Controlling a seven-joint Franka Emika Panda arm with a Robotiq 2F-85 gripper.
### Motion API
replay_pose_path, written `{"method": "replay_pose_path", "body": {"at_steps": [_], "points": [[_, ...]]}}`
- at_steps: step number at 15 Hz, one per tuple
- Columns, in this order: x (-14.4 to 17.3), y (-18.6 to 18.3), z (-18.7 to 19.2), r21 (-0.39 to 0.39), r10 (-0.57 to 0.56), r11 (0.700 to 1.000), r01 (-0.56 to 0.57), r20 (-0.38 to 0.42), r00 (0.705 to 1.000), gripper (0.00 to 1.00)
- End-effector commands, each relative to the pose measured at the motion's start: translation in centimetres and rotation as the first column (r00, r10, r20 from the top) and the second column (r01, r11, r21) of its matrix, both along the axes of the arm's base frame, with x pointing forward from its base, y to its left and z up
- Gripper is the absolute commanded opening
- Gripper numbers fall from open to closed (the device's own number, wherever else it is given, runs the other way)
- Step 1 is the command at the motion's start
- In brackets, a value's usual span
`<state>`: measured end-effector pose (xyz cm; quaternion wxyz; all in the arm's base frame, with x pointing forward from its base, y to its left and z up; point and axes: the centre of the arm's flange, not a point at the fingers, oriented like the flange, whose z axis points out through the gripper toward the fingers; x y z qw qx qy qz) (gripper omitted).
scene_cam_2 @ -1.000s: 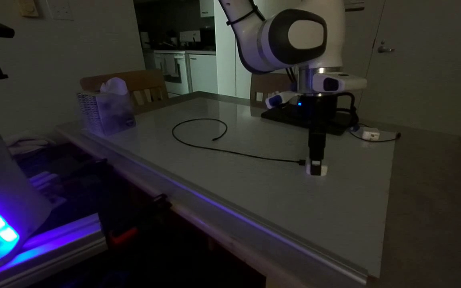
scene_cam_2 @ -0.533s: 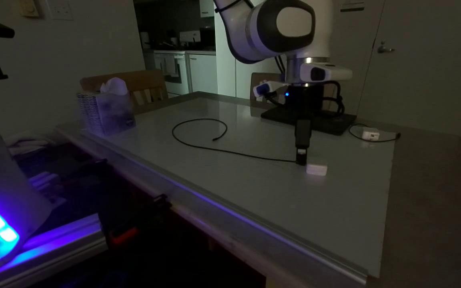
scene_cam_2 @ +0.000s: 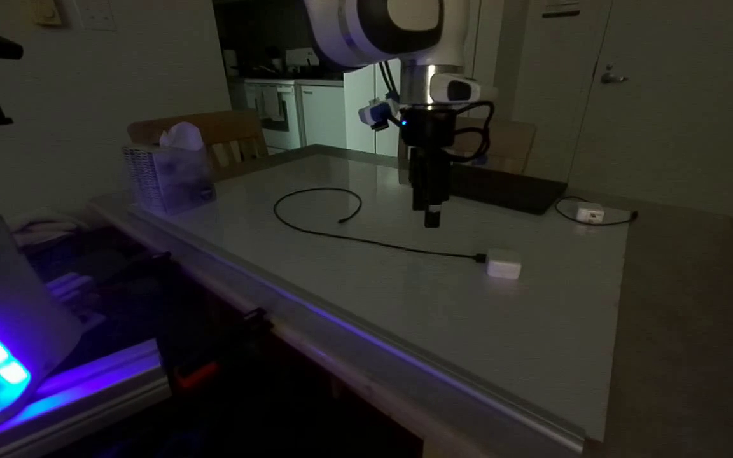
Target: Unwind the charging cable
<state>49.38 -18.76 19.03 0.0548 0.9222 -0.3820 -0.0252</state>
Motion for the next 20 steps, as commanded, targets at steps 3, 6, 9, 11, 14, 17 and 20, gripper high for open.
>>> {"method": "replay_pose_path", "body": {"at_steps": [3,6,9,11,14,17,20], "points": [[-1.0,4.9,-0.7,0.050,0.275,0.961,-0.273,-0.033,0.961,1.00],[-0.2,5.4,-1.2,0.037,0.274,0.961,-0.272,-0.048,0.961,1.00],[-0.4,6.1,-2.0,0.035,0.307,0.952,-0.305,-0.069,0.949,1.00],[-0.6,6.1,-2.1,0.037,0.322,0.947,-0.321,-0.074,0.944,1.00],[-0.1,8.7,-2.8,0.029,0.367,0.930,-0.366,-0.092,0.926,1.00],[0.1,12.9,-3.2,0.019,0.428,0.903,-0.428,-0.108,0.897,1.00],[-0.1,18.3,-3.4,0.023,0.527,0.848,-0.529,-0.142,0.838,1.00]]}}
